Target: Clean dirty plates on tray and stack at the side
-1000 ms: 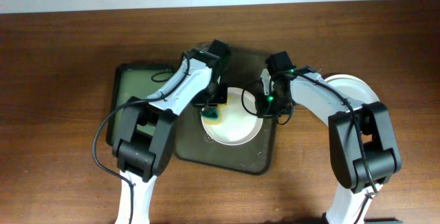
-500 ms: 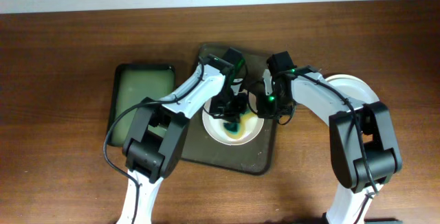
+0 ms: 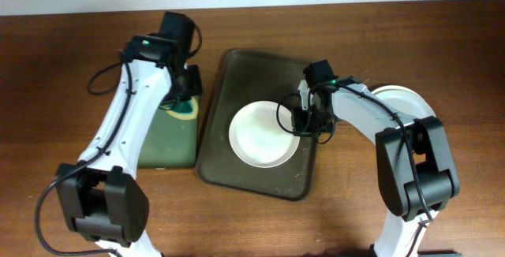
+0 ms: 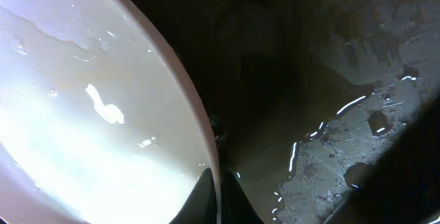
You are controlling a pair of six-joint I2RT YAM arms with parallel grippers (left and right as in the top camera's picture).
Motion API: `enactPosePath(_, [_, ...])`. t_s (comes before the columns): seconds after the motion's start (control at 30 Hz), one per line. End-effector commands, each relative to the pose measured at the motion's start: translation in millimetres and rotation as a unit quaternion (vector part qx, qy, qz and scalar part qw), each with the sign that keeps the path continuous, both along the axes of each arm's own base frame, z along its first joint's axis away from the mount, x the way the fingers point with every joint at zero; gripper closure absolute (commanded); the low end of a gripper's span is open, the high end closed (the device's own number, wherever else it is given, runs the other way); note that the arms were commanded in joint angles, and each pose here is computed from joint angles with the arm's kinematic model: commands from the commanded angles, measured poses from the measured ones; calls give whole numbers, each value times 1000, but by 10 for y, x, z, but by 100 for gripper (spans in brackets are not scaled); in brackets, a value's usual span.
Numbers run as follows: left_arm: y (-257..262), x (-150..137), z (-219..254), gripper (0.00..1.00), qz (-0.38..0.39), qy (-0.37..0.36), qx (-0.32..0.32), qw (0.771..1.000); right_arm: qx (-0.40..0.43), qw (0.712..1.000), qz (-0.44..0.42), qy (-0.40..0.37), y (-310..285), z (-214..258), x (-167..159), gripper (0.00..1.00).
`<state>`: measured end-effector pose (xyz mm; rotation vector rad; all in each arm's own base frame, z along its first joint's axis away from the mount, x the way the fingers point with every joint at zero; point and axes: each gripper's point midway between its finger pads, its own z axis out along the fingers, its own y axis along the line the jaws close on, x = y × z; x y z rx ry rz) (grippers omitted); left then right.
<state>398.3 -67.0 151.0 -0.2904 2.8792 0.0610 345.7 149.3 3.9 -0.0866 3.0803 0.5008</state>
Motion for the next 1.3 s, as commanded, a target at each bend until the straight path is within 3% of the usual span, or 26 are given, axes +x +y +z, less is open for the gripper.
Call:
enactPosePath(0.0, [531, -78, -437, 100, 60, 17, 55, 997, -43, 999, -1, 15, -177, -165, -68, 96])
enactPosePath(0.07, [576, -241, -959, 100, 66, 31, 58, 996, -43, 999, -1, 15, -177, -165, -68, 96])
enactPosePath(0.13, [576, -250, -1055, 99, 66, 26, 57, 996, -44, 999, -1, 15, -178, -165, -70, 96])
enactPosePath(0.2, [557, -209, -923, 49, 66, 17, 51, 996, -44, 999, -1, 15, -177, -165, -69, 96])
enactPosePath(0.23, [535, -186, -747, 35, 65, 8, 44, 997, -44, 999, -2, 15, -178, -166, -70, 91])
enactPosePath(0.33, [411, -171, -124, 20, 53, -48, -1, 997, -35, 999, -1, 16, -151, -128, -77, 96])
enactPosePath(0.4, [426, -273, 164, 4, 47, -76, -4, 996, -34, 999, -2, -12, -149, 167, -14, 96])
enactPosePath(0.43, [430, -310, 278, 0, 46, -89, -6, 995, -42, 998, -2, -51, -172, 402, 57, 96])
enactPosePath(0.47, [431, -319, 322, 0, 46, -95, -7, 994, -59, 994, -3, -93, -205, 642, 108, 96])
enactPosePath(0.5, [418, -318, 319, 1, 51, -95, -13, 994, -117, 976, -7, -183, -323, 1150, 162, 96])
enactPosePath(0.6, [410, -297, 328, 0, 59, -100, -18, 993, -173, 948, -6, -266, -352, 1621, 123, 96])
enactPosePath(0.67, [410, -297, 327, 1, 59, -100, -18, 993, -194, 937, 13, -289, -245, 1736, 39, 96])
enactPosePath(0.73, [410, -297, 328, 1, 59, -100, -18, 993, -269, 916, 45, -295, -242, 1755, -123, 96])
enactPosePath(1.0, [410, -297, 328, 1, 59, -100, -18, 993, -395, 815, 83, -415, 55, 2221, -262, 96])
enactPosePath(1.27, [410, -297, 328, 1, 59, -100, -18, 993, -381, 808, 53, -446, 130, 2334, -165, 96])
